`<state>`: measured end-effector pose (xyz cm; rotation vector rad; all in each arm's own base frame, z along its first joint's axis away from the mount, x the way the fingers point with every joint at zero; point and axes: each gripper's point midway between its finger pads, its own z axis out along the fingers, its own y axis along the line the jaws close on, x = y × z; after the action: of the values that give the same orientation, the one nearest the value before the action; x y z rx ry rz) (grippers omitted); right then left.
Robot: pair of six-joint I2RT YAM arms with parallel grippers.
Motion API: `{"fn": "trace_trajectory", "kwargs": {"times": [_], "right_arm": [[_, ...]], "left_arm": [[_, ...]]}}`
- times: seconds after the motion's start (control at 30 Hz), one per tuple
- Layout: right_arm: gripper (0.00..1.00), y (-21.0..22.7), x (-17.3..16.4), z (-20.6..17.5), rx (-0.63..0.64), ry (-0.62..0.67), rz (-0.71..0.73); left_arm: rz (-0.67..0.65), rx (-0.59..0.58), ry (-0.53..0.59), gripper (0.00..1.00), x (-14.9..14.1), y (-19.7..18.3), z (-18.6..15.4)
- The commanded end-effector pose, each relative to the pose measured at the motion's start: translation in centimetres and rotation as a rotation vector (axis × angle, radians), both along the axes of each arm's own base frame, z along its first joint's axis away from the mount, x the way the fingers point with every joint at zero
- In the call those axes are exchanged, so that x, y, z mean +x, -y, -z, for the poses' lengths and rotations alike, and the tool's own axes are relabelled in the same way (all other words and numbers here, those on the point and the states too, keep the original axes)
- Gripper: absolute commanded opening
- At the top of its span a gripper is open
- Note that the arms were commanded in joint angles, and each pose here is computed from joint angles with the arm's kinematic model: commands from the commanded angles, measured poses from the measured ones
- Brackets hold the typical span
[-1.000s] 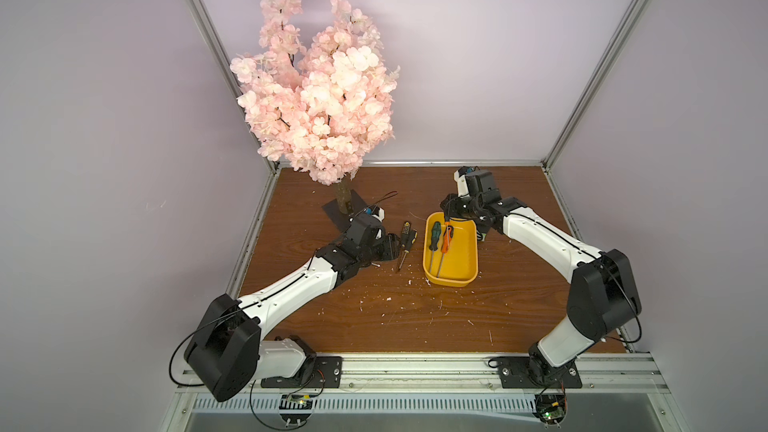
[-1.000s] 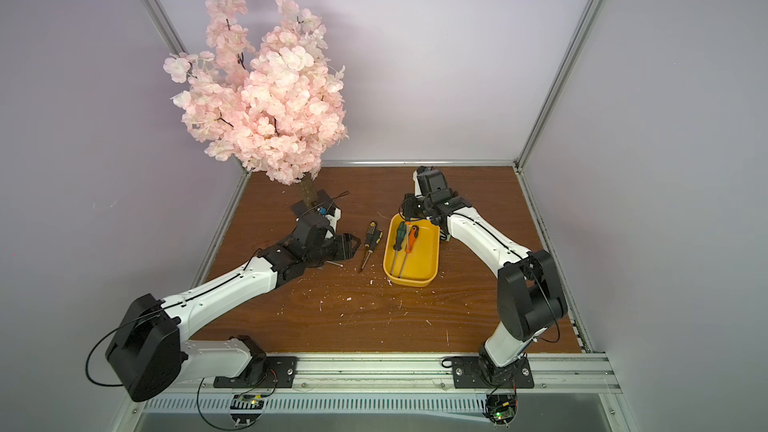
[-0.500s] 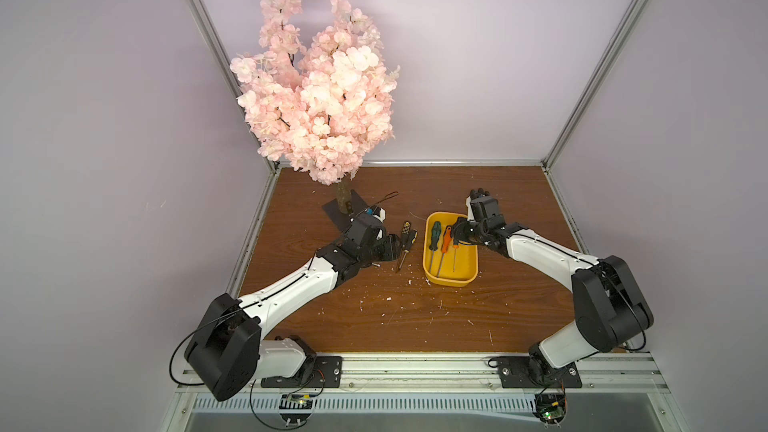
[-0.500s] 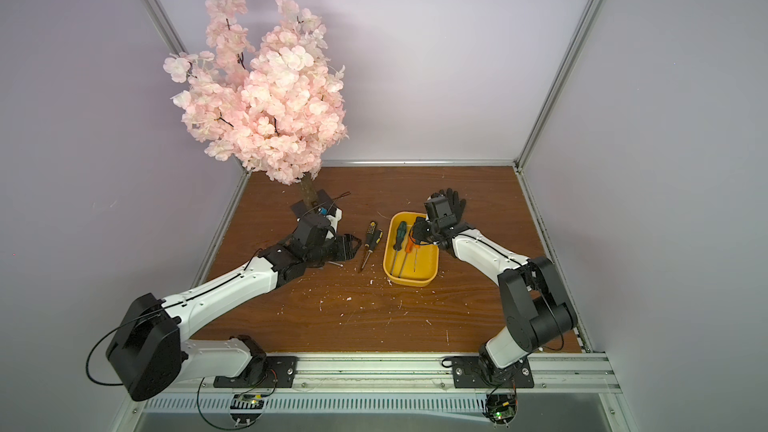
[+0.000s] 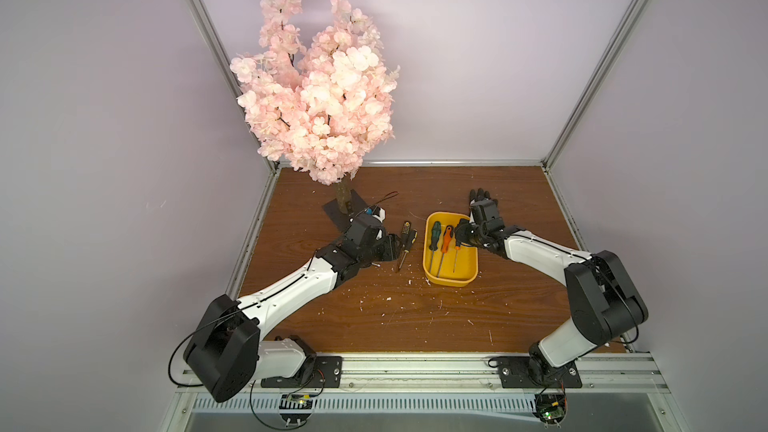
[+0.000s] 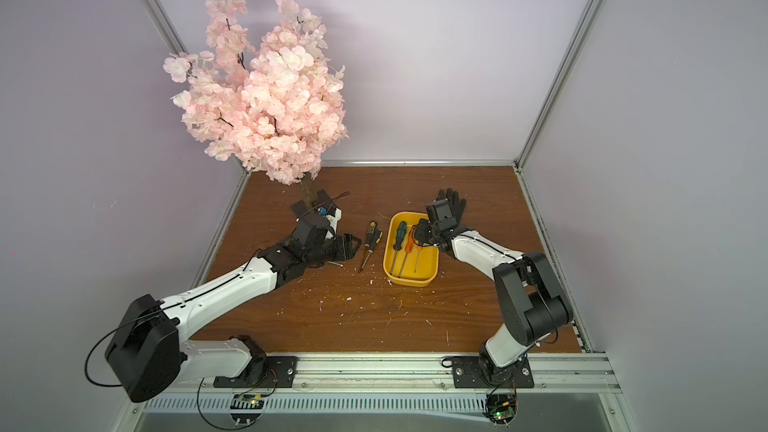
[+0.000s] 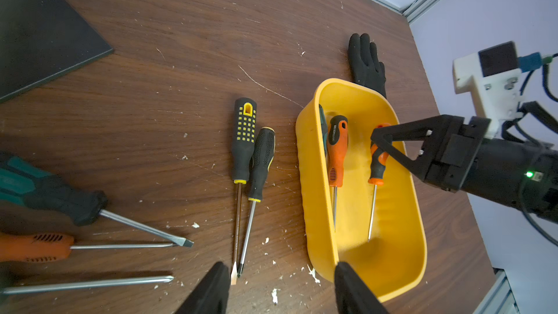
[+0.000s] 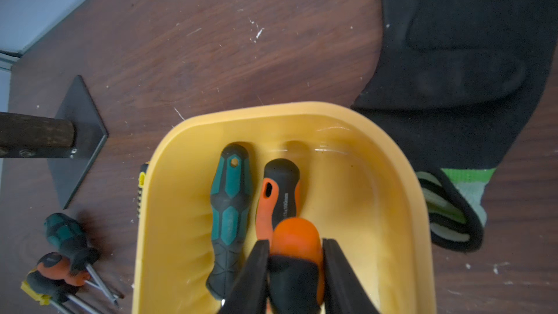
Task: Put the screwdriver on the desktop into the storage box
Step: Place the screwdriver in the storage box.
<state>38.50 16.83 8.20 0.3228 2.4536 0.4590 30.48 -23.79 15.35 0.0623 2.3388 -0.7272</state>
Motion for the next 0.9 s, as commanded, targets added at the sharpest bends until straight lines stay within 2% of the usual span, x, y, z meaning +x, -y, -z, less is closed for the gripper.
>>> {"fn": "trace_trajectory", "kwargs": {"times": [0.0, 0.33, 0.53, 0.63, 0.87], "right_arm": [[0.29, 0.2, 1.0, -0.7, 0.007, 0.032, 0.029], [0.33, 0.2, 1.1, 0.4, -0.007, 0.009, 0.032], [0.43, -0.1, 1.3, 0.5, 0.003, -0.001, 0.025], [0.46, -0.3, 1.4, -0.1, 0.009, 0.010, 0.016], [0.45, -0.7, 1.4, -2.1, 0.031, 0.049, -0.006]], "left_arm": [[0.002, 0.021, 0.006, 0.59, -0.5, -0.3, 0.2], [0.001, 0.028, 0.001, 0.59, -0.6, -0.4, 0.4], [-0.005, 0.028, 0.002, 0.59, -0.7, -0.6, 0.4], [-0.010, 0.027, 0.003, 0.59, -0.8, -0.8, 0.4], [-0.017, 0.026, 0.002, 0.59, -0.9, -0.9, 0.5]]}}
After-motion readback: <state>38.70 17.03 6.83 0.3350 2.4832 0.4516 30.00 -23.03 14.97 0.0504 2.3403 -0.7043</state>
